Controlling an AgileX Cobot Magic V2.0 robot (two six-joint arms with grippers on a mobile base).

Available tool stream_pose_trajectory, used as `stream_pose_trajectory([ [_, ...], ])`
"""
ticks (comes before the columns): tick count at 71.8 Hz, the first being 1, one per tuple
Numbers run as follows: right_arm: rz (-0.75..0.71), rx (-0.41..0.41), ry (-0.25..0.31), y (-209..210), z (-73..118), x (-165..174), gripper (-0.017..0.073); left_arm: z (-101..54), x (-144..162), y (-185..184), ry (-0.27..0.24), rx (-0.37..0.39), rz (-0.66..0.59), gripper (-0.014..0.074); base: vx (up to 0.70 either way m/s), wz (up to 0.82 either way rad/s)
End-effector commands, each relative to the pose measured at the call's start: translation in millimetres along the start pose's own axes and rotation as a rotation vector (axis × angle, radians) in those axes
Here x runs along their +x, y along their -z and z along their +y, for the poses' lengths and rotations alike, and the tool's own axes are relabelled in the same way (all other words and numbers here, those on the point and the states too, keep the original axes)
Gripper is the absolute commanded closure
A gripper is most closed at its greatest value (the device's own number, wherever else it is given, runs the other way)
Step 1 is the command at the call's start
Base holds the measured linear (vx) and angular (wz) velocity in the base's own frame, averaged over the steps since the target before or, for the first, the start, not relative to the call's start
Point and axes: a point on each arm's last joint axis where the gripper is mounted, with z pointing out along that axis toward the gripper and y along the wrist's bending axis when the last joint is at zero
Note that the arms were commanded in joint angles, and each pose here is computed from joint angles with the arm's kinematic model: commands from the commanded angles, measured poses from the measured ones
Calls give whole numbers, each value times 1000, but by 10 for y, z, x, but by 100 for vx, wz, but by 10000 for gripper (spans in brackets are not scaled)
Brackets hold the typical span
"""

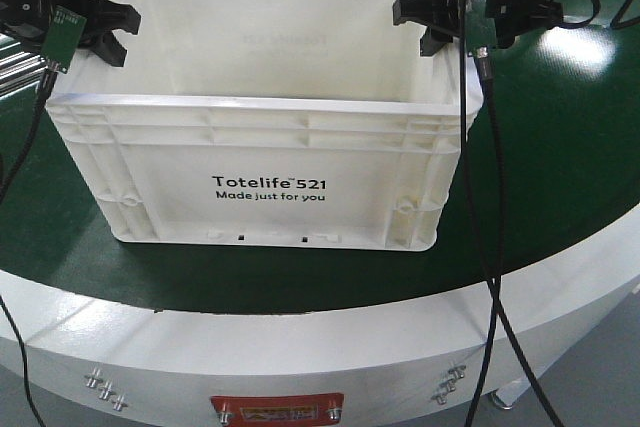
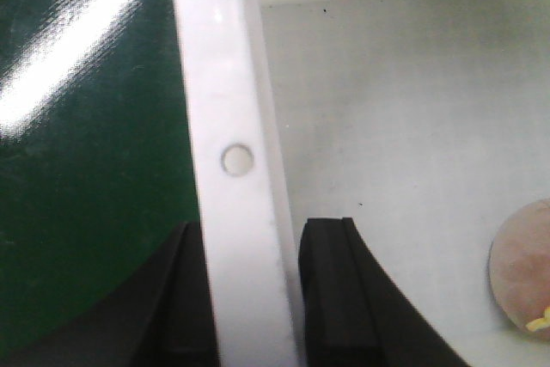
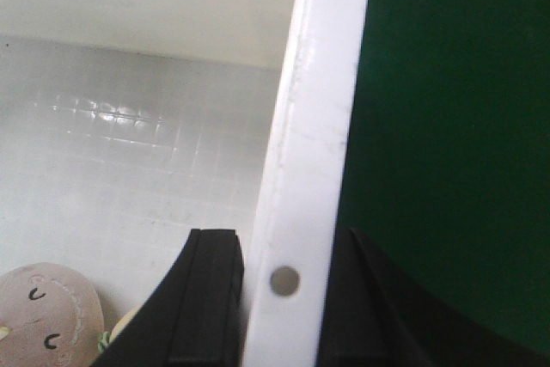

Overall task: Place moving items into box and shelve
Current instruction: 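Lift the crate off the turntable with both grippers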

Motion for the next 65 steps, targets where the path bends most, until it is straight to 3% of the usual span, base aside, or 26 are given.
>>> stream_pose_trajectory([
  [1,-133,-41,16,420,46,-107,571,-107,-87,329,-24,56,-139,620,0,0],
  [37,-204,-112,34,815,110,-80,571,-260,-168,965,-70,110,-238,620,0,0],
  [65,-252,-128,38,1150,119,-20,571,-327,-84,1108,-73,157,-217,615,0,0],
])
